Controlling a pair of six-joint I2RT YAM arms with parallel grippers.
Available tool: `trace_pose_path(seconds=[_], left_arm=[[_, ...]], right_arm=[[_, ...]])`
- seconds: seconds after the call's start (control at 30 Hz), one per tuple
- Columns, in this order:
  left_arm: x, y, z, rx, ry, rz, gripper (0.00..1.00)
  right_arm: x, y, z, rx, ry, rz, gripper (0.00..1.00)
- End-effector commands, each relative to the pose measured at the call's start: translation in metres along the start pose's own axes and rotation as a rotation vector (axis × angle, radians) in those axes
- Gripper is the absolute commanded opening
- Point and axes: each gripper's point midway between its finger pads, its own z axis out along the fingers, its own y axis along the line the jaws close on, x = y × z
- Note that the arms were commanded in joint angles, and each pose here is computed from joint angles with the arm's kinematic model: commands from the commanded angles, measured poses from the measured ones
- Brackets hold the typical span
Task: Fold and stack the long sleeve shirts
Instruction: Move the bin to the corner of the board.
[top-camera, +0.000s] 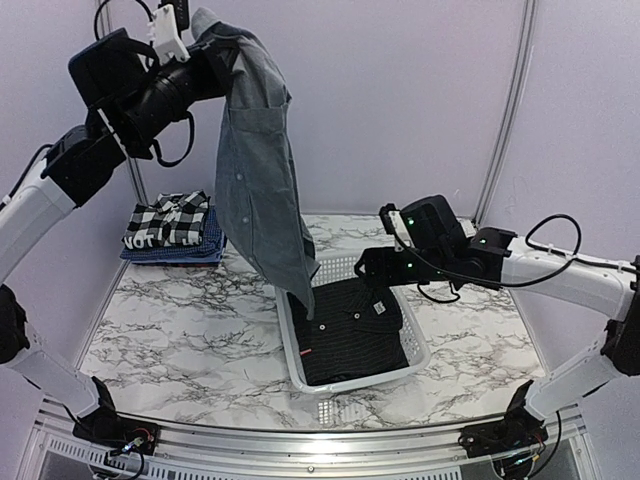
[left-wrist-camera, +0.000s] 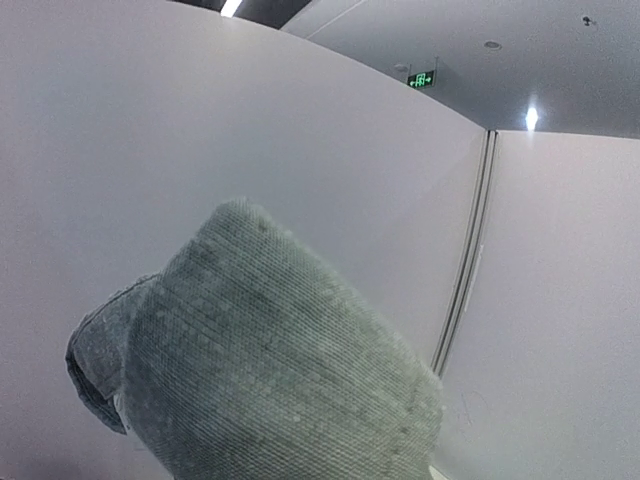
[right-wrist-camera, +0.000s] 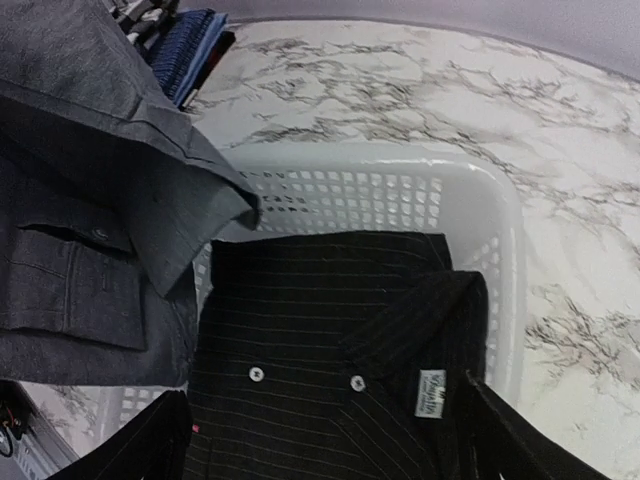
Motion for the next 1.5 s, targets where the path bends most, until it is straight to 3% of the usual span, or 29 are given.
trace_pose_path(seconds=[0.0, 0.33, 0.53, 0.7, 1.07, 1.47], left_arm=[[-0.099, 0.018, -0.042, -0.040, -0.216, 0.013, 0.00], [-0.159, 0.058, -0.102, -0.182, -0.342, 0.065, 0.00], [-0.123, 0.084, -0.104, -0.330, -0.246, 0.128, 0.00], [-0.110, 0.104, -0.119, -0.417, -0.220, 0.128, 0.00], [0.003, 0.099, -0.104, -0.339, -0.027, 0.009, 0.00], [0.058, 0.094, -0.095, -0.305, 0.079, -0.048, 0.00]], right_arm=[[-0.010, 0.058, 0.014, -0.122, -0.004, -0.027, 0.86], [-0.014, 0.182, 0.056, -0.398, 0.046, -0.091, 0.86], [-0.004, 0.232, 0.079, -0.549, 0.104, -0.070, 0.86], [0.002, 0.250, 0.108, -0.563, 0.132, -0.050, 0.86], [0.007, 0.209, 0.195, -0.235, 0.118, 0.033, 0.86], [0.047, 0.116, 0.156, -0.054, 0.143, 0.069, 0.87]])
